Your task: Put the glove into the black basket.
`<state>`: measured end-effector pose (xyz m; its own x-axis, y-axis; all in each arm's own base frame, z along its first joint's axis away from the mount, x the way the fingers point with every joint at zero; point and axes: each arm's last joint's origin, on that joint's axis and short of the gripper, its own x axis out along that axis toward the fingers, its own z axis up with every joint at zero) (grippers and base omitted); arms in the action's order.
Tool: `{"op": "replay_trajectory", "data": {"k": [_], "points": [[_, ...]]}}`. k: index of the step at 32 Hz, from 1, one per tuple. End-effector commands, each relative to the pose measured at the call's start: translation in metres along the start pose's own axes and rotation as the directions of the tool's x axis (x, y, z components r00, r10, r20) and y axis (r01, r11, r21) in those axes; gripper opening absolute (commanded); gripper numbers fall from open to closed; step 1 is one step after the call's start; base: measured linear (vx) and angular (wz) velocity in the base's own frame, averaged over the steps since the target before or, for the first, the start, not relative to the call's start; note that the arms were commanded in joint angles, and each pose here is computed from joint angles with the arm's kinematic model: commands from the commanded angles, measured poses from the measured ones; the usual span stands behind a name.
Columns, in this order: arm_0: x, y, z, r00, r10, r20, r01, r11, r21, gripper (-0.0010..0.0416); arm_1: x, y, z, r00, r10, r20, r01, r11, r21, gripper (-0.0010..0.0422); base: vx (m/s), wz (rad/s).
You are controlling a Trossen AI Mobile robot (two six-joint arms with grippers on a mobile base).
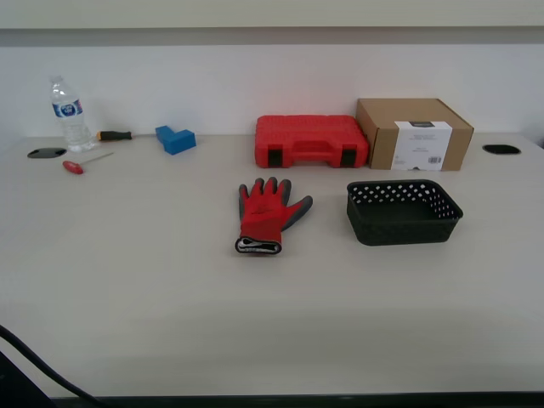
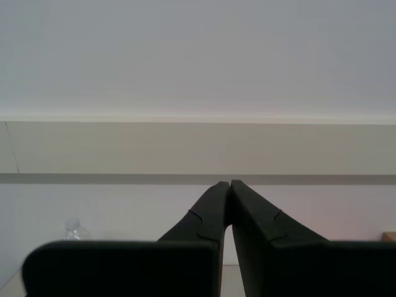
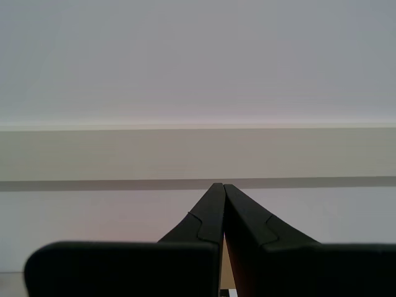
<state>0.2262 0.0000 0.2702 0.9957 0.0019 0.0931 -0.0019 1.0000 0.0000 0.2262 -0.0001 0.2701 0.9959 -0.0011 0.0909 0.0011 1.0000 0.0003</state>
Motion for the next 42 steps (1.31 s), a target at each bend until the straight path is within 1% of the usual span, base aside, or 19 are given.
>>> {"op": "replay_trajectory", "data": {"k": [1, 38, 42], "points": [[0.0001, 0.0000, 0.0009, 1.000, 0.000, 0.004, 0.000, 1.000, 0.000, 0.0001, 0.0002, 0.0000, 0.0008, 1.000, 0.002, 0.005, -0.002, 1.000, 0.001, 0.0000, 0.000, 0.000], [0.0001, 0.0000, 0.0009, 1.000, 0.000, 0.004, 0.000, 1.000, 0.001, 0.0001, 0.0002, 0.0000, 0.0008, 1.000, 0.002, 0.005, -0.002, 1.000, 0.001, 0.0000, 0.000, 0.000], [0.0001, 0.0001, -0.0017, 1.000, 0.000, -0.023, 0.000, 1.000, 0.001, 0.0001, 0.0002, 0.0000, 0.0008, 1.000, 0.002, 0.005, -0.002, 1.000, 0.001, 0.0000, 0.000, 0.000]]}}
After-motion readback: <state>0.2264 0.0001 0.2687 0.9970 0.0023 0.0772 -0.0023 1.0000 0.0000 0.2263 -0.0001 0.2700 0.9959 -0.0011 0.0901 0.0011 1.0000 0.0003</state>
